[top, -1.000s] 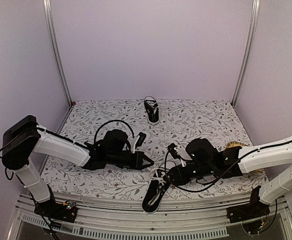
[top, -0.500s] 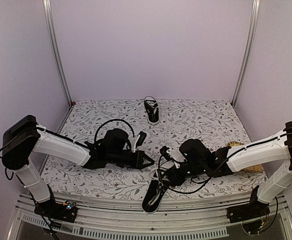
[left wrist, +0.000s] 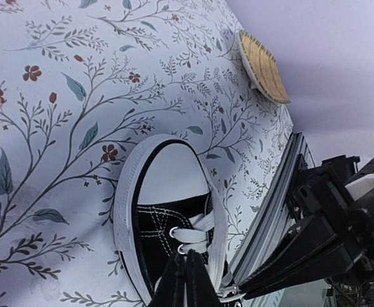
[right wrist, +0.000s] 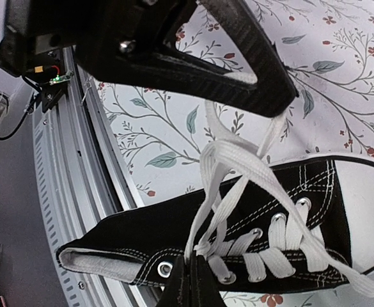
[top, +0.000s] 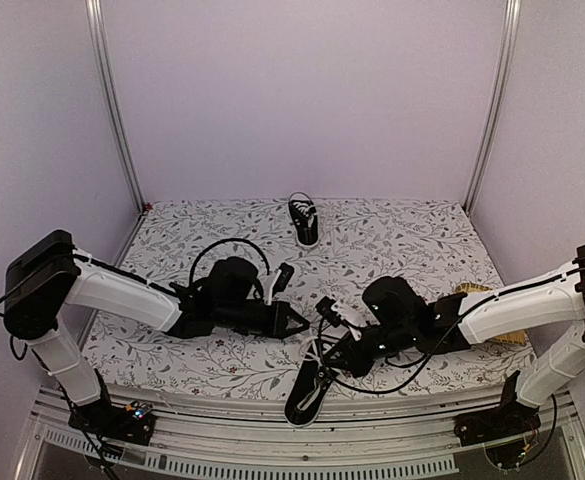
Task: Tie the shoes
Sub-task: Adjust the loop with the shoelace from the shoe.
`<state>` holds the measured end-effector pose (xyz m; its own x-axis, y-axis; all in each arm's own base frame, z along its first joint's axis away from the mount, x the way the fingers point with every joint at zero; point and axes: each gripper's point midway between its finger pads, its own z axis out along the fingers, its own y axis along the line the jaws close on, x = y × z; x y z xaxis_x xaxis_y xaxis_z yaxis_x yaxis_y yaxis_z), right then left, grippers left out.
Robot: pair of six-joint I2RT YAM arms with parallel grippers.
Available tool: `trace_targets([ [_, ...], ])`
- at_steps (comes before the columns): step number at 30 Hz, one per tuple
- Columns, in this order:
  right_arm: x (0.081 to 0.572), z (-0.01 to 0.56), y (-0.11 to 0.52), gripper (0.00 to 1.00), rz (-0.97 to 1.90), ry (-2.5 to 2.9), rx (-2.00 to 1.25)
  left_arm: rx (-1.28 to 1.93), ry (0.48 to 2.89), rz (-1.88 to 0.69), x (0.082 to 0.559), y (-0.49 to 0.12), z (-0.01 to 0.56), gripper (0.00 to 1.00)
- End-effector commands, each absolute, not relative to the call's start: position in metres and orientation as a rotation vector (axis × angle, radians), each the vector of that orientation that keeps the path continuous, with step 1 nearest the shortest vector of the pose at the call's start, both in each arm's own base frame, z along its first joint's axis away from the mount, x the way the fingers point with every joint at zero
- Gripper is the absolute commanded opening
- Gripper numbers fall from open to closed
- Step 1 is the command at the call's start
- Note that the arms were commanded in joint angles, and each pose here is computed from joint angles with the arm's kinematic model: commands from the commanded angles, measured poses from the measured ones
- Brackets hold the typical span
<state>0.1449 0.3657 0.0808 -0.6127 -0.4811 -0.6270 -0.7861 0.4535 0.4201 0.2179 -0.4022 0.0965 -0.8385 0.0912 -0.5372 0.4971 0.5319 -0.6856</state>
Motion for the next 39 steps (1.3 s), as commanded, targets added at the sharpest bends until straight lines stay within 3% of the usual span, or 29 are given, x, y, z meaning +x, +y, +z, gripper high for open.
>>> trace_targets([
  [1, 0.131, 0.096, 0.349, 0.02, 1.033, 2.296, -1.049, 0.509, 2.295, -1.257, 0.215, -0.406, 0.108, 0.00],
  [13, 0.062, 0.127, 0.343, 0.02, 1.171, 2.349, -1.081, 0.574, 2.321, -1.257, 0.189, -0.411, 0.095, 0.00],
  [20, 0.031, 0.163, 0.404, 0.02, 1.334, 2.220, -1.127, 0.589, 2.314, -1.269, 0.183, -0.408, 0.098, 0.00],
  [24, 0.024, 0.155, 0.451, 0.03, 1.345, 2.207, -1.163, 0.608, 2.310, -1.274, 0.180, -0.409, 0.099, 0.00],
  [26, 0.024, 0.141, 0.471, 0.13, 1.326, 2.218, -1.173, 0.614, 2.308, -1.274, 0.180, -0.408, 0.100, 0.00],
  [29, 0.032, 0.145, 0.484, 0.41, 1.303, 2.194, -1.145, 0.626, 2.305, -1.277, 0.178, -0.407, 0.100, 0.00],
  [31, 0.040, 0.155, 0.481, 0.51, 1.259, 2.171, -1.124, 0.642, 2.296, -1.279, 0.176, -0.407, 0.102, 0.00],
  [34, 0.058, 0.168, 0.461, 0.58, 1.173, 2.151, -1.101, 0.652, 2.285, -1.287, 0.176, -0.407, 0.104, 0.00],
  [39, 0.102, 0.168, 0.411, 0.60, 1.051, 2.156, -1.037, 0.653, 2.283, -1.287, 0.177, -0.410, 0.104, 0.00],
])
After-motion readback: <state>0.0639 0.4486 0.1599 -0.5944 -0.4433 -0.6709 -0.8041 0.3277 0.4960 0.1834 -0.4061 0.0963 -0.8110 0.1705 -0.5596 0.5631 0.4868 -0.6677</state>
